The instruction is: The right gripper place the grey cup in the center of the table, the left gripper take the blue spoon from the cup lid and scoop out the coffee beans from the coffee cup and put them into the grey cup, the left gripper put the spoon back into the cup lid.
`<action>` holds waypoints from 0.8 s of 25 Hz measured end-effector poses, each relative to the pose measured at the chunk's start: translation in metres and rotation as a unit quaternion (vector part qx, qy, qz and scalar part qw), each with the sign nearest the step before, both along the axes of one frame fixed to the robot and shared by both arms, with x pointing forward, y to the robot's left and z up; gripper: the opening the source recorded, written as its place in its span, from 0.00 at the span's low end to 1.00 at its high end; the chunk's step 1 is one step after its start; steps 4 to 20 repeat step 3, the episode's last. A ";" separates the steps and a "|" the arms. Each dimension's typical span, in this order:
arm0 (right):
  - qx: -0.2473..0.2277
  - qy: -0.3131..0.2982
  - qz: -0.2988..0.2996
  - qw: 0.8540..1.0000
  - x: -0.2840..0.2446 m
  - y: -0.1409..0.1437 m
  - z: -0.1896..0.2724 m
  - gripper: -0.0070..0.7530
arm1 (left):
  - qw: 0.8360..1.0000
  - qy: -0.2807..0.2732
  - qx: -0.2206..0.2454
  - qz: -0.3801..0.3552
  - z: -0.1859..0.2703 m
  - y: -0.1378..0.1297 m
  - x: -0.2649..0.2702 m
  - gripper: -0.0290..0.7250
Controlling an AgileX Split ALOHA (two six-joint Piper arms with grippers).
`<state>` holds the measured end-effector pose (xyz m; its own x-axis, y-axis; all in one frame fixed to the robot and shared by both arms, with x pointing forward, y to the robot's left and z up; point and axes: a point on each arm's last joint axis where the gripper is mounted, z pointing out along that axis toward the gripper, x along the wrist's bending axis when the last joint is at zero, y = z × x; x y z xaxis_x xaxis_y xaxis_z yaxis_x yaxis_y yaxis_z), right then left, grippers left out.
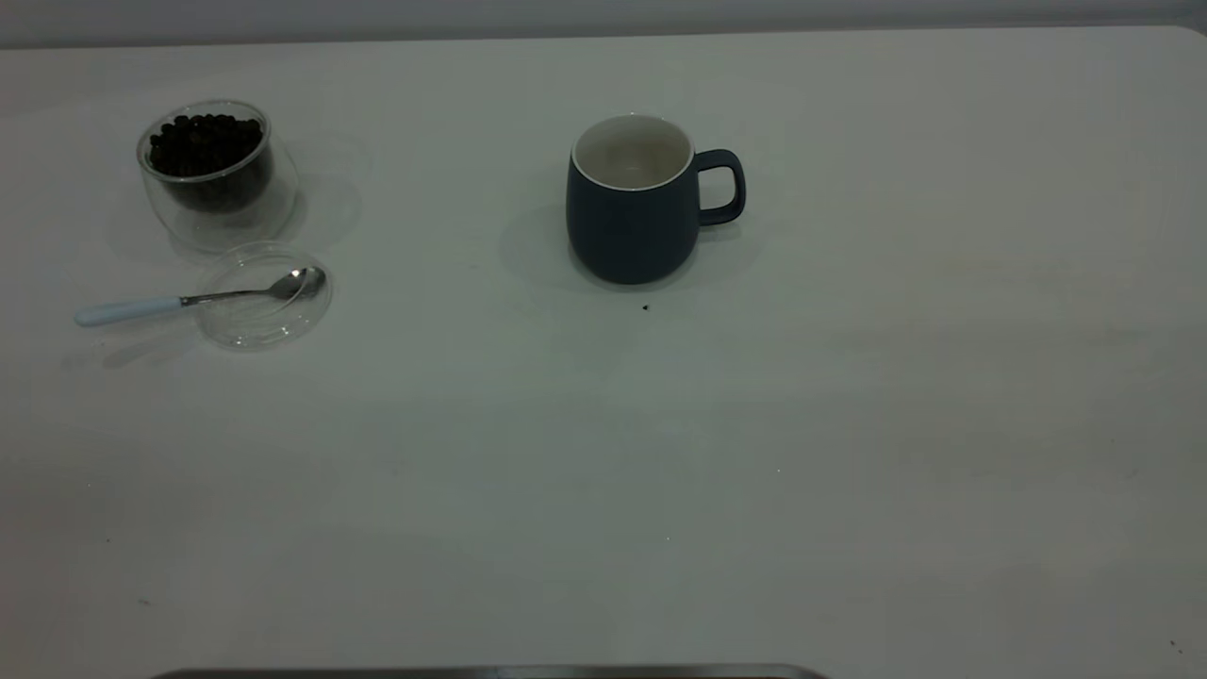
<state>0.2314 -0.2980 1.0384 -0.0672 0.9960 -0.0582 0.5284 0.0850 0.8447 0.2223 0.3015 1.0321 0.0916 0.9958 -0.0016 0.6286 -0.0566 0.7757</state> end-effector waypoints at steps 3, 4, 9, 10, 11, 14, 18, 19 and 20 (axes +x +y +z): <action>0.000 0.000 0.000 1.000 0.000 0.000 0.000 0.61 | 1.000 0.000 0.000 0.000 0.000 0.000 0.000 0.81; 0.000 0.000 0.000 1.000 0.000 0.000 0.000 0.61 | 1.000 0.000 0.000 0.000 0.000 0.000 0.000 0.81; 0.000 0.000 0.000 1.000 0.000 0.000 0.000 0.61 | 1.000 0.000 0.000 0.000 0.000 0.000 0.000 0.81; 0.000 0.000 0.000 1.000 0.000 0.000 0.000 0.61 | 1.000 0.000 0.000 0.000 0.000 0.000 0.000 0.81; 0.000 0.000 0.000 1.000 0.000 0.000 0.000 0.61 | 1.000 0.000 0.000 0.000 0.000 0.000 0.000 0.81; 0.000 0.000 0.000 1.000 0.000 0.000 0.000 0.61 | 1.000 0.000 0.000 0.000 0.000 0.000 0.000 0.81; 0.000 0.000 0.000 1.000 0.000 0.000 0.000 0.61 | 1.000 0.000 0.000 0.000 0.000 0.000 0.000 0.81; 0.000 0.000 0.000 1.000 0.000 0.000 0.000 0.61 | 1.000 0.000 0.000 0.000 0.000 0.000 0.000 0.81; 0.000 0.000 0.000 1.000 0.000 0.000 0.000 0.61 | 1.000 0.000 0.000 0.000 0.000 0.000 0.000 0.81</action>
